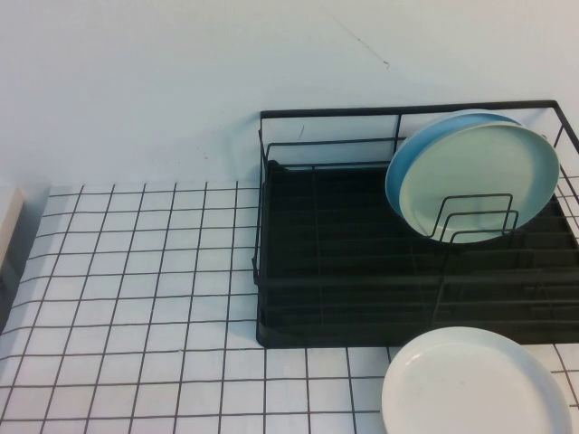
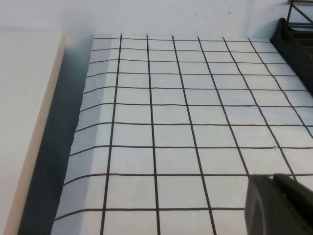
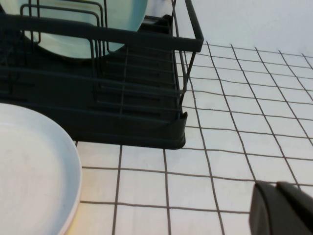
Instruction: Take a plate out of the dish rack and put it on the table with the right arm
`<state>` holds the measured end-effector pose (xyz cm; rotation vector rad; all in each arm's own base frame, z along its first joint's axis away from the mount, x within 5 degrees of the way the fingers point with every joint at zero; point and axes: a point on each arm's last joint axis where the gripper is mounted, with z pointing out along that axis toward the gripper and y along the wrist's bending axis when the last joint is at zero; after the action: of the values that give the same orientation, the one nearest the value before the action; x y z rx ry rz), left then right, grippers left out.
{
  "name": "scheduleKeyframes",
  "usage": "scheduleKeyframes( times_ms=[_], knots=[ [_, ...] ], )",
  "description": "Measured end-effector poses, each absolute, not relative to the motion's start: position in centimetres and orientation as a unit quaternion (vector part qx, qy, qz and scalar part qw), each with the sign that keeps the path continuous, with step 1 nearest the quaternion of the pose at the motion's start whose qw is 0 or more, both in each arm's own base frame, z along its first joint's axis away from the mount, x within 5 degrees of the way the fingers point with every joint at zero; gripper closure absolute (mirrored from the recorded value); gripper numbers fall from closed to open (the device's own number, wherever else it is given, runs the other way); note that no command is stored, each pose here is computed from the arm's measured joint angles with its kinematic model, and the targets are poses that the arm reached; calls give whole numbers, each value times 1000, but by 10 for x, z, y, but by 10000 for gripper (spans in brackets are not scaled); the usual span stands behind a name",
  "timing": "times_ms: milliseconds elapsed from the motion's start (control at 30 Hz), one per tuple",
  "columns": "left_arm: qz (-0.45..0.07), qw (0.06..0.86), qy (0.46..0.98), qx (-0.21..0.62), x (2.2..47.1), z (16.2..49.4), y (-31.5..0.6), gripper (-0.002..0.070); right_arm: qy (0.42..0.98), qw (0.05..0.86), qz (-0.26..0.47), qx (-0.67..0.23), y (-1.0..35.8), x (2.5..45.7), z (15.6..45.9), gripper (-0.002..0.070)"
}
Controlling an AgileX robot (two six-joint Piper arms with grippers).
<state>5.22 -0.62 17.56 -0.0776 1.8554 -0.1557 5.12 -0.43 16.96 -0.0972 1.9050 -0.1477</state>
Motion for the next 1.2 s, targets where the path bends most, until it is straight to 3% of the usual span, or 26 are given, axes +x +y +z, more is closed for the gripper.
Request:
scheduleKeyframes(
  times_ms=[1000,1200],
  knots=[
    [-66,597,799,-32,52,176,-6,678,812,579,-63,-42,-4,51,170,680],
    [-66,597,799,-32,52,176,-6,678,766,638,-65,-44,-3,55,181,680]
  ],
)
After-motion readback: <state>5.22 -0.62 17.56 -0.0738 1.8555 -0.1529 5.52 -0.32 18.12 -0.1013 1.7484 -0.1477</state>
